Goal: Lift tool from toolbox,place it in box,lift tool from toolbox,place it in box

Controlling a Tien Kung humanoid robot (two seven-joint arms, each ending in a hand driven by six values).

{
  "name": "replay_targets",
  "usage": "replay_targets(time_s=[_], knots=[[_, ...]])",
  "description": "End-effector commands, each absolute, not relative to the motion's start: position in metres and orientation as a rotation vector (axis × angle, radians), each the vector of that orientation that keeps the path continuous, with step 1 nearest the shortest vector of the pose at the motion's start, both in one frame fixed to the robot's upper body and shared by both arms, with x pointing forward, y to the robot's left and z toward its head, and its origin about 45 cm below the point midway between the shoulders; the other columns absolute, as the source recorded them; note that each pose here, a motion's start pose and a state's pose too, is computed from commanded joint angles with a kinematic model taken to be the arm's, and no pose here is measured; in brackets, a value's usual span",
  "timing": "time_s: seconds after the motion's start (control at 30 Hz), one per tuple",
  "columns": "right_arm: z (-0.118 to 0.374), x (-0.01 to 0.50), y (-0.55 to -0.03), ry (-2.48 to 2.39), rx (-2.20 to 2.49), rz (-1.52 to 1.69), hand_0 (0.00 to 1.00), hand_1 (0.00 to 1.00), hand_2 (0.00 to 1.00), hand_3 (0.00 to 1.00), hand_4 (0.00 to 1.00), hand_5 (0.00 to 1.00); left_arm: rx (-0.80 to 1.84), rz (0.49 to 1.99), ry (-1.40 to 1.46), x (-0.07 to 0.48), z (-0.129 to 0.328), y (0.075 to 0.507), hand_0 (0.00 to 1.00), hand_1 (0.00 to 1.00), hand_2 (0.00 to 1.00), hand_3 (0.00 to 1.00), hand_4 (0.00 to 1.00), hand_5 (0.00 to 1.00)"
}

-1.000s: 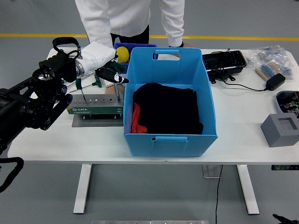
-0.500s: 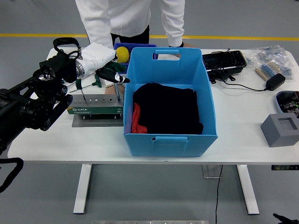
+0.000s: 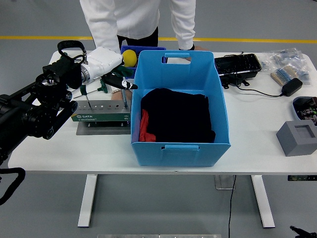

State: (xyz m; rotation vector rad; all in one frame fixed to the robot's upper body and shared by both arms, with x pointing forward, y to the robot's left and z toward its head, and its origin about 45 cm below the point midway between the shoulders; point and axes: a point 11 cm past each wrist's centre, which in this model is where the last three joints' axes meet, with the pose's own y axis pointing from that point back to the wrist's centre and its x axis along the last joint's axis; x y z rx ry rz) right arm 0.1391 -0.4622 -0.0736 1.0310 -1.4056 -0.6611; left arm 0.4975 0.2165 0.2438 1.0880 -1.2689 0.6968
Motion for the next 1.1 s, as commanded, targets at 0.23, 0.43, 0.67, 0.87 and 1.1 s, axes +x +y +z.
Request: replay_targets(time_s=[0.23,0.43,0.67,0.87,1.1], knots=[[-0.074,0.139,-0.462,-1.402,1.031,-0.66,0.622,0.601,0.666,0.541,0.782,0.656,1.111,0.68,-1.249,0.498,0.244,0.216,0.114,0.048,0.099,0.101,0.998,0.973],[-0.074,0.139,-0.463,-1.403,1.03,-0.66,0.621,0.6,0.666,0.541,0.782,0.656,1.132,0.666,-1.236,0.497,0.242,0.218,0.089,0.016,0.065,0.074,0.998,0.978],[-0.073,0.139,-0.463,-1.405,1.029,-0.66,0.621,0.6,0.666,0.541,0.782,0.657,1.137,0.658,-1.227,0.496,0.241,0.216,0.068,0.002,0.037,0.045,0.998,0.978],[-0.074,0.137,-0.463,-1.404,1.028,-0.662,0.621,0.602,0.666,0.541,0.782,0.657,1.119,0.659,-1.236,0.495,0.242,0.213,0.052,0.002,0.024,0.026,0.998,0.975],[-0.075,0.135,-0.462,-1.397,1.026,-0.665,0.622,0.6,0.666,0.541,0.782,0.657,1.067,0.684,-1.276,0.495,0.251,0.209,0.048,0.002,0.02,0.02,0.998,0.893]])
